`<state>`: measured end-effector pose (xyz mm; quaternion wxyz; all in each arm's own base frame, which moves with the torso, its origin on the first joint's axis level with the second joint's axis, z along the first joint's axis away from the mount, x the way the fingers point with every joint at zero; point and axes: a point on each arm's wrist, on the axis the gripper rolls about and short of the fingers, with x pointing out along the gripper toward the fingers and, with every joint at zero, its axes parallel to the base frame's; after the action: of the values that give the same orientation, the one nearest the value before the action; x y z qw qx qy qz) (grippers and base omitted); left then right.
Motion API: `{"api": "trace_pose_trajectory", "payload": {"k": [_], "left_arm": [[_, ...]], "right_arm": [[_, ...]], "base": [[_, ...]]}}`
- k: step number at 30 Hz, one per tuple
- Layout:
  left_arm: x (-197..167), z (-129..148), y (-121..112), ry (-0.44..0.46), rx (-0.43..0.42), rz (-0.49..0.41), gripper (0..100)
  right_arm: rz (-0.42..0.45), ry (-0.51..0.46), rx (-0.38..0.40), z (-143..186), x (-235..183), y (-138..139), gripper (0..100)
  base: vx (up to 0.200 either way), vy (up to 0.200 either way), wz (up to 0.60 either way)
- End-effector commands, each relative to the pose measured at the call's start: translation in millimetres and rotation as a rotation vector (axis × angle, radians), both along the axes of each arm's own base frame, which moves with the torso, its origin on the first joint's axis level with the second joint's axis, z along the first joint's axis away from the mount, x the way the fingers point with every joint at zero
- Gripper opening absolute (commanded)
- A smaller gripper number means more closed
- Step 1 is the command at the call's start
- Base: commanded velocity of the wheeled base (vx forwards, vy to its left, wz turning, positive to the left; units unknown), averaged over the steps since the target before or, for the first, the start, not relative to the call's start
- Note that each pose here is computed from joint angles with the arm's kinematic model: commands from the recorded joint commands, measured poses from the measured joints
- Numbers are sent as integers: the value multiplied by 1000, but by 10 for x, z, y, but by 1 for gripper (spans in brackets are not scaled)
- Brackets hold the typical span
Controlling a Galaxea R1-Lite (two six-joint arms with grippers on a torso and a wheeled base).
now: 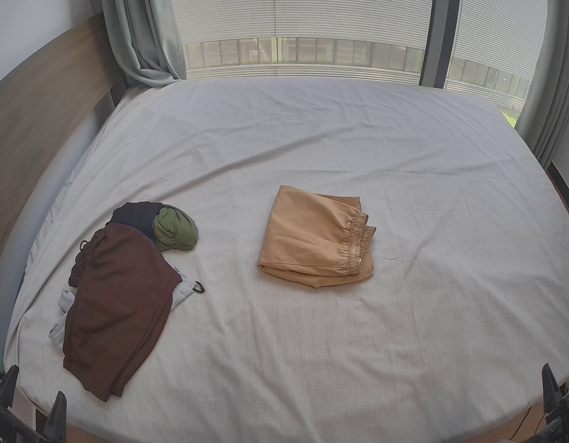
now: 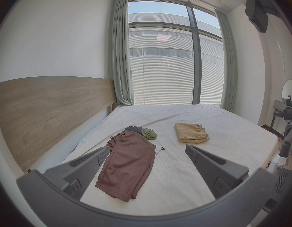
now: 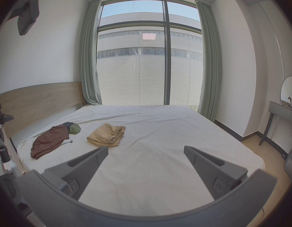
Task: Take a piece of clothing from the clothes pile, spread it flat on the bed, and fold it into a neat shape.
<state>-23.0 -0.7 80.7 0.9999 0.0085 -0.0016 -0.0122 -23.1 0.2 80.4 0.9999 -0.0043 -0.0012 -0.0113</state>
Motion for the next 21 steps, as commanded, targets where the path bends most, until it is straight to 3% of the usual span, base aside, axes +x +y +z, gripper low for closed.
{"api": "trace_pose_trajectory", "payload": {"k": [1, 21], "left_arm": [[3, -52, 0, 5, 0, 0, 100], [3, -52, 0, 5, 0, 0, 100]], "right_arm": [[3, 6, -1, -41, 4, 0, 100], [3, 6, -1, -43, 3, 0, 100]], "base": [[0, 0, 0], [0, 0, 0]]}}
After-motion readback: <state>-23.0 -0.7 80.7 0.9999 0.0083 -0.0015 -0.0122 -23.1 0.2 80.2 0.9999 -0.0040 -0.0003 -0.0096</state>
